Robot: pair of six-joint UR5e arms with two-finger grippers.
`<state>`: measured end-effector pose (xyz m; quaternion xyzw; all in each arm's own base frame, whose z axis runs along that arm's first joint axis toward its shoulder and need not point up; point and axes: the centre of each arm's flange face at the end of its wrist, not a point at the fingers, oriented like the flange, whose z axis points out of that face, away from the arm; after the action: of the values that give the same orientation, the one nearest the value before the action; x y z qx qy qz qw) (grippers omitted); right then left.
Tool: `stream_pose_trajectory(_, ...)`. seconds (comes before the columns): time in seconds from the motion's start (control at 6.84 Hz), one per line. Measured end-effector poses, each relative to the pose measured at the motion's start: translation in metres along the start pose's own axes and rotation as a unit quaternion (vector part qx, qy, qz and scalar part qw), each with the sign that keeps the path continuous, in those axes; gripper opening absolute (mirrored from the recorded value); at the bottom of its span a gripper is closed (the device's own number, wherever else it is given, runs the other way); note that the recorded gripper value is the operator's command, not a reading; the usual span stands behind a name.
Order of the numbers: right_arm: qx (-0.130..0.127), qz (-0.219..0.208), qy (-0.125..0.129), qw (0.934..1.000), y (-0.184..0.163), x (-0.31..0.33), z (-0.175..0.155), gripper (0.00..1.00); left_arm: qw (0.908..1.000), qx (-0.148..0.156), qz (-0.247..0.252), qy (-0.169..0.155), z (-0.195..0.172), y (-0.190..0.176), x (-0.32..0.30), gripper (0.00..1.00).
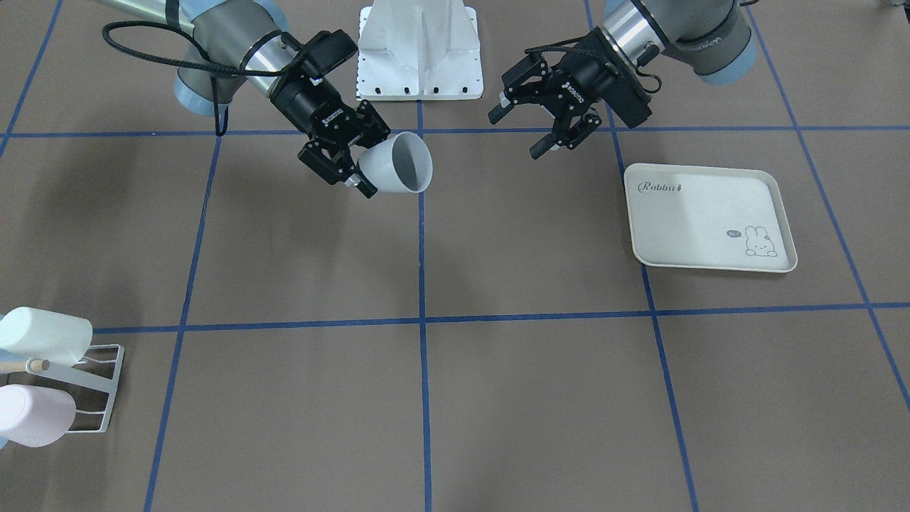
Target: Transfer IKEA cup to right arm and place on rack
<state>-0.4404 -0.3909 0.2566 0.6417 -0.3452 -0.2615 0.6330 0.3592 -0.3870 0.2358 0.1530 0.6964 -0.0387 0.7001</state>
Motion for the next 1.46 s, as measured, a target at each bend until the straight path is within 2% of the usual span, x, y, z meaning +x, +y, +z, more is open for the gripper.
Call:
stream_pose_trajectory(0.15,-0.047,-0.033,0.031,0.9978,0.020,0.037,-0.001,0.00,1.0000,0.003,0.002,-0.007,-0.005,-0.001,-0.008,1.00)
stream_pose_trajectory(0.29,-0.100,-0.105,0.058,0.9877,0.037,0.075,-0.005,0.00,0.9997,0.007,0.011,-0.018,-0.012,-0.003,-0.020,1.00)
stream_pose_trajectory(0.44,-0.155,-0.185,0.079,0.9673,0.054,0.114,-0.020,0.00,0.9992,0.010,0.024,-0.029,-0.018,-0.004,-0.031,1.00)
stream_pose_trajectory(0.58,-0.203,-0.234,0.095,0.9461,0.078,0.150,-0.056,0.00,0.9989,0.012,0.030,-0.034,-0.021,-0.005,-0.037,1.00)
stream_pose_trajectory(0.73,-0.243,-0.285,0.103,0.9215,0.099,0.180,-0.100,0.00,0.9988,0.013,0.032,-0.035,-0.023,-0.006,-0.038,1.00)
stream_pose_trajectory(0.88,-0.282,-0.349,0.106,0.8871,0.117,0.210,-0.138,0.00,0.9987,0.013,0.033,-0.035,-0.024,-0.006,-0.037,1.00)
stream_pose_trajectory(1.02,-0.322,-0.413,0.103,0.8456,0.133,0.238,-0.169,0.00,0.9987,0.013,0.033,-0.035,-0.024,-0.005,-0.037,1.00)
stream_pose_trajectory(1.32,-0.395,-0.517,0.080,0.7556,0.162,0.286,-0.222,0.00,0.9988,0.013,0.033,-0.034,-0.025,-0.005,-0.037,1.00)
stream_pose_trajectory(1.46,-0.427,-0.554,0.058,0.7123,0.182,0.304,-0.237,0.00,0.9988,0.013,0.033,-0.034,-0.025,-0.005,-0.037,1.00)
